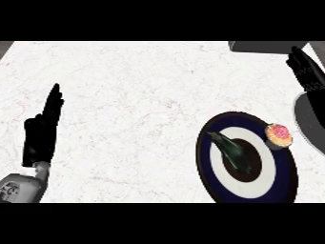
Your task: Pick the eggplant from the plate and place it in the pan
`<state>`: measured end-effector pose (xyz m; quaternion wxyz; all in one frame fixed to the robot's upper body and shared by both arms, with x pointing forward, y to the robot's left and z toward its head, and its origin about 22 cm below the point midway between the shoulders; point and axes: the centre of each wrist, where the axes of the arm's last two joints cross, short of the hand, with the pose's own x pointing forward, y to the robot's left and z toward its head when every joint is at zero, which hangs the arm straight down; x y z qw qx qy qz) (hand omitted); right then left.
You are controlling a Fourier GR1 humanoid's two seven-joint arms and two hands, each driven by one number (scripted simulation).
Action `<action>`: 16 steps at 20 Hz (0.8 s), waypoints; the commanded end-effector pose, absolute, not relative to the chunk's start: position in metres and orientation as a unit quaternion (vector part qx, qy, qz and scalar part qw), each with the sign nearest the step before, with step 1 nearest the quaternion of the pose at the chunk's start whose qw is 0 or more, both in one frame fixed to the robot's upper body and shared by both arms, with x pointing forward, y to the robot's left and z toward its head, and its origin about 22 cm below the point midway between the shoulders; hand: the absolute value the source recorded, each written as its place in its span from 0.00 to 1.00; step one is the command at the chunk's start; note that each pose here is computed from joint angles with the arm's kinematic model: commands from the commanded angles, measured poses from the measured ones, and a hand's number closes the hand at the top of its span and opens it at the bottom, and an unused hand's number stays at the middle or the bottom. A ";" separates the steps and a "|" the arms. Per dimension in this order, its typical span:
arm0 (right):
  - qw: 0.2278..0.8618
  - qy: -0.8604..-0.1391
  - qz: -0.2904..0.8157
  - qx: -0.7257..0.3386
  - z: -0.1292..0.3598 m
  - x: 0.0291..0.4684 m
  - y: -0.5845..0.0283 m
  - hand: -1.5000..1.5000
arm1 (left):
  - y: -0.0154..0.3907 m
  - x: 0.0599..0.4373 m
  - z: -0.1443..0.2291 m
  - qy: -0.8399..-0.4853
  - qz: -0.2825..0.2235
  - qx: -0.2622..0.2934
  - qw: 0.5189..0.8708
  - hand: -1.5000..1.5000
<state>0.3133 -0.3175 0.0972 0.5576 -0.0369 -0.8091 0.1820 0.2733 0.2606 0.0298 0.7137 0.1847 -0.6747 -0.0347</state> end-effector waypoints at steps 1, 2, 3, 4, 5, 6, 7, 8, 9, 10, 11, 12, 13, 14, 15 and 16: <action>0.531 -0.810 0.250 0.007 0.114 0.325 -0.287 1.00 | 0.255 0.270 0.030 -0.684 -0.029 0.129 0.717 0.50; 0.515 -0.794 0.312 0.076 0.117 0.326 -0.264 1.00 | 0.234 0.275 0.023 -0.678 -0.032 0.104 0.727 0.50; 0.508 -0.778 0.349 0.123 0.104 0.325 -0.241 1.00 | 0.218 0.272 0.026 -0.678 -0.042 0.052 0.732 0.50; 0.488 -0.767 0.379 0.176 0.111 0.327 -0.218 1.00 | 0.211 0.273 0.031 -0.675 -0.053 0.017 0.735 0.50; 0.475 -0.743 0.422 0.211 0.113 0.328 -0.207 1.00 | 0.201 0.272 0.031 -0.676 -0.071 -0.016 0.733 0.50; 0.452 -0.724 0.451 0.262 0.112 0.324 -0.186 1.00 | 0.186 0.265 0.025 -0.668 -0.080 -0.048 0.738 0.50; 0.309 -0.788 0.533 0.018 0.200 0.327 -0.220 1.00 | 0.189 0.263 0.017 -0.645 -0.065 -0.037 0.761 0.50; 0.345 -0.780 0.516 0.076 0.156 0.336 -0.203 1.00 | 0.179 0.258 0.015 -0.637 -0.069 -0.096 0.761 0.50; 0.359 -0.776 0.503 0.127 0.119 0.334 -0.185 0.00 | 0.188 0.264 0.022 -0.640 -0.068 -0.111 0.757 0.50; 0.372 -0.783 0.471 0.162 0.091 0.337 -0.197 0.00 | 0.185 0.259 0.018 -0.633 -0.069 -0.114 0.763 0.50; 0.373 -0.799 0.435 0.183 0.085 0.345 -0.194 0.00 | 0.193 0.258 0.013 -0.629 -0.061 -0.119 0.766 0.50; 0.365 -0.803 0.429 0.195 0.073 0.351 -0.199 0.00 | 0.204 0.270 0.025 -0.632 -0.054 -0.101 0.767 0.50; 0.347 -0.816 0.411 0.210 0.080 0.357 -0.212 0.00 | 0.209 0.270 0.017 -0.630 -0.051 -0.104 0.768 0.50; 0.328 -0.816 0.428 0.209 0.085 0.367 -0.209 0.00 | 0.201 0.259 0.017 -0.631 -0.049 -0.111 0.767 0.50; 0.332 -0.789 0.465 0.224 0.093 0.371 -0.217 0.00 | 0.197 0.245 0.022 -0.629 -0.051 -0.120 0.766 0.50; 0.310 -0.769 0.517 0.211 0.099 0.373 -0.192 0.00 | 0.216 0.266 0.018 -0.630 -0.048 -0.110 0.767 0.50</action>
